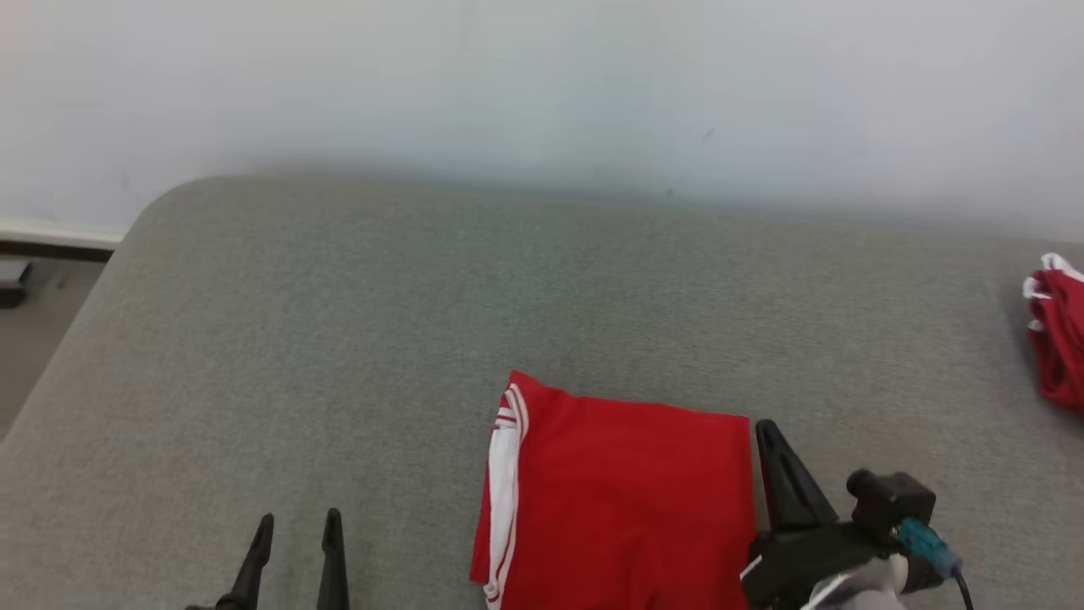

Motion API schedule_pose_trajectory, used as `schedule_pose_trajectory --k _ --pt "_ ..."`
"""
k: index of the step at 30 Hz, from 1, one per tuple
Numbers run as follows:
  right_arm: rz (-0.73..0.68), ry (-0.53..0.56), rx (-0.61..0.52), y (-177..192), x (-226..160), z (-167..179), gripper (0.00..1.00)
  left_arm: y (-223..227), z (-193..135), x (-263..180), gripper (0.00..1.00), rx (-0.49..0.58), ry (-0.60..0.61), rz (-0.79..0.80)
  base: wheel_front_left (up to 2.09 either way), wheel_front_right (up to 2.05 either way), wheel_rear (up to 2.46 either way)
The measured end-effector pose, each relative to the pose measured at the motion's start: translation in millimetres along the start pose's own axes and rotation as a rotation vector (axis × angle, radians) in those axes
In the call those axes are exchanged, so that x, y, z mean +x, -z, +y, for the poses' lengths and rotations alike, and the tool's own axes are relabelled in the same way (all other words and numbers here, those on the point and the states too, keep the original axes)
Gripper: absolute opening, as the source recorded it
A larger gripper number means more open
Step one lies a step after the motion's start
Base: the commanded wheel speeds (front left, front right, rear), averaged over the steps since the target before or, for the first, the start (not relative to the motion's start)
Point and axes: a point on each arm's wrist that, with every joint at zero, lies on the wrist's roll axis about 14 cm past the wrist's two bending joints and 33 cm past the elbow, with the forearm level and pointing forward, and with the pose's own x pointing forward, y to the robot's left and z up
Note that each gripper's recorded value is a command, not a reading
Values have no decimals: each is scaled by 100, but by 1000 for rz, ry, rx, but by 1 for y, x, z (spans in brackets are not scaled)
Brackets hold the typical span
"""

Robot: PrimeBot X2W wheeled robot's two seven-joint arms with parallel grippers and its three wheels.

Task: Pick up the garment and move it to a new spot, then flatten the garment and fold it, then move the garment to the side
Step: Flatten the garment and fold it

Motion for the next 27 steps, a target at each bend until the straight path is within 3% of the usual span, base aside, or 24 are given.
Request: schedule_pose_trajectory --k 13,27 --pt "151 -95 -28 40 66 29 0 -2 20 -3 100 0 -85 3 0 0 0" --pt "259 -290 -46 68 88 94 0 0 31 -12 100 -4 -134 15 0 0 0"
